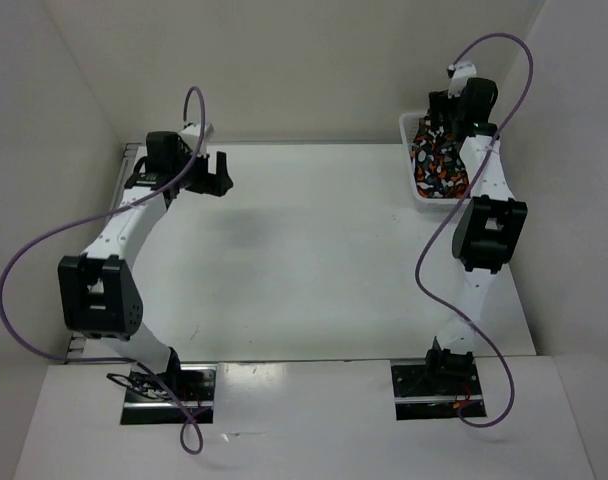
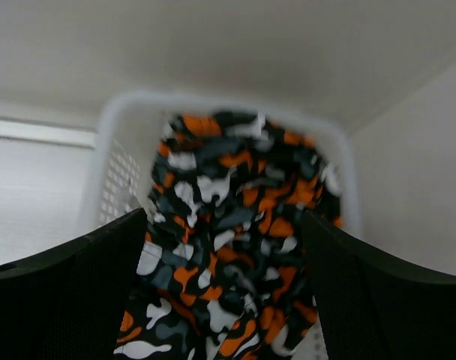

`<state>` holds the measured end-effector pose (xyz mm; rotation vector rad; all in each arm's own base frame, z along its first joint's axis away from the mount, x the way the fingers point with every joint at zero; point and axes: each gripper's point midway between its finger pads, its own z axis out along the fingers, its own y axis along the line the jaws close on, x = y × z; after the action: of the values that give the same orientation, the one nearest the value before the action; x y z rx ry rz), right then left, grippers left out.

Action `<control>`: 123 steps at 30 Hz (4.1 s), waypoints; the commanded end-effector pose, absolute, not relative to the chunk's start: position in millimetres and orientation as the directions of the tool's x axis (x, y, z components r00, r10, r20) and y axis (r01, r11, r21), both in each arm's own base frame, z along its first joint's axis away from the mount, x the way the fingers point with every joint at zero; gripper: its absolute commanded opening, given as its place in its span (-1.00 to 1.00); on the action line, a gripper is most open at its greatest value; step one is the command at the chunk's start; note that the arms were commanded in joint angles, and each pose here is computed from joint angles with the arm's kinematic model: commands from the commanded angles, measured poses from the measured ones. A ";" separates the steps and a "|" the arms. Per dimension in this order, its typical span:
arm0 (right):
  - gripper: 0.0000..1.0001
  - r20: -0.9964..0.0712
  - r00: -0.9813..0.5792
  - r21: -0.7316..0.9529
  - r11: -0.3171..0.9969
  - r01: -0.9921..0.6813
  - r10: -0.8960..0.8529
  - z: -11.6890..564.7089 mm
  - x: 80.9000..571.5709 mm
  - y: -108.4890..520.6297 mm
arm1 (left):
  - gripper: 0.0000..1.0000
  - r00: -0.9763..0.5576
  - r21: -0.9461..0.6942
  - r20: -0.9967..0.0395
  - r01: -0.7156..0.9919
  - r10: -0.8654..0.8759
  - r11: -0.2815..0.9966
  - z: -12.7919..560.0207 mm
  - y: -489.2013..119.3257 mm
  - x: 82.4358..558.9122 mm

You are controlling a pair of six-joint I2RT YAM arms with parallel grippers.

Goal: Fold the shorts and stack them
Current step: Grab the shorts from the pile, then move the shorts to the center of the board

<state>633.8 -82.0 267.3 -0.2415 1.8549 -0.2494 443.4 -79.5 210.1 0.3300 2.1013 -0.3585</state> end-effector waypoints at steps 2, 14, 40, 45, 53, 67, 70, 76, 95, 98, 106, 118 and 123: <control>0.76 -0.891 -0.454 -0.042 0.997 0.070 -0.006 204.9 645.4 -74.9 | 0.98 -0.746 -0.275 -0.661 0.341 0.080 0.899 156.1 -78.0 412.7; 0.83 -0.865 -0.492 0.013 0.984 0.176 0.099 141.5 684.6 -92.6 | 0.98 -0.774 -0.231 -0.627 0.295 0.090 0.927 128.1 -69.7 435.4; -1.00 -0.982 0.095 0.191 0.802 0.566 0.166 432.0 607.3 -85.3 | 0.98 -0.621 -0.138 -0.779 0.307 0.088 0.942 198.0 -61.4 411.8; -1.00 -0.924 0.309 0.316 0.902 0.293 0.224 562.9 535.0 -2.2 | 0.98 -0.578 -0.167 -0.815 0.296 0.038 0.940 216.6 -41.4 404.6; -1.00 -0.931 0.088 0.281 0.847 -0.452 0.355 584.6 455.7 241.3 | 0.98 -0.500 -0.147 -0.866 0.228 -0.014 0.963 245.6 -6.1 377.4; -0.71 -0.926 -0.329 0.351 0.742 -0.571 0.185 443.9 460.4 355.4 | 0.98 -0.412 -0.072 -0.910 0.063 -0.040 0.995 264.8 38.5 343.5; 0.52 -0.908 -0.385 0.348 0.807 -0.478 0.163 415.8 459.0 348.8 | 0.98 -0.410 -0.085 -0.911 0.092 -0.040 0.992 263.3 33.0 343.9; 0.98 -0.876 -0.482 0.187 0.921 -0.343 -0.002 336.8 427.0 288.7 | 0.98 -0.425 -0.112 -0.904 0.132 -0.046 0.985 251.4 26.7 350.2; 0.95 -0.821 -0.388 -0.138 0.805 -0.577 -0.419 97.9 416.2 254.2 | 0.98 -0.604 -0.252 -0.791 0.175 -0.098 0.952 184.5 5.5 331.9; 0.37 -0.811 -0.383 -0.142 0.783 -0.605 -0.443 93.5 413.9 256.7 | 0.98 -0.613 -0.250 -0.784 0.163 -0.100 0.954 179.6 7.0 330.4; -0.63 -0.795 -0.377 -0.105 0.721 -0.684 -0.474 95.4 380.1 281.9 | 0.98 -0.601 -0.223 -0.793 0.141 -0.096 0.964 180.7 12.4 329.8; 0.97 -0.761 -0.307 -0.271 0.709 -0.651 -0.572 142.7 384.9 232.9 | 0.98 -0.710 -0.253 -0.701 0.168 -0.061 0.953 130.1 -12.2 322.9; 0.99 -0.690 -0.301 -0.239 0.599 -0.764 -0.659 112.6 354.5 226.1 | 0.98 -0.749 -0.067 -0.663 0.077 0.013 0.995 90.3 4.2 346.8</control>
<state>379.5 229.3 123.6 -0.9772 2.0248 0.1230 325.9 -22.0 104.5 0.1102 2.4170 -0.3260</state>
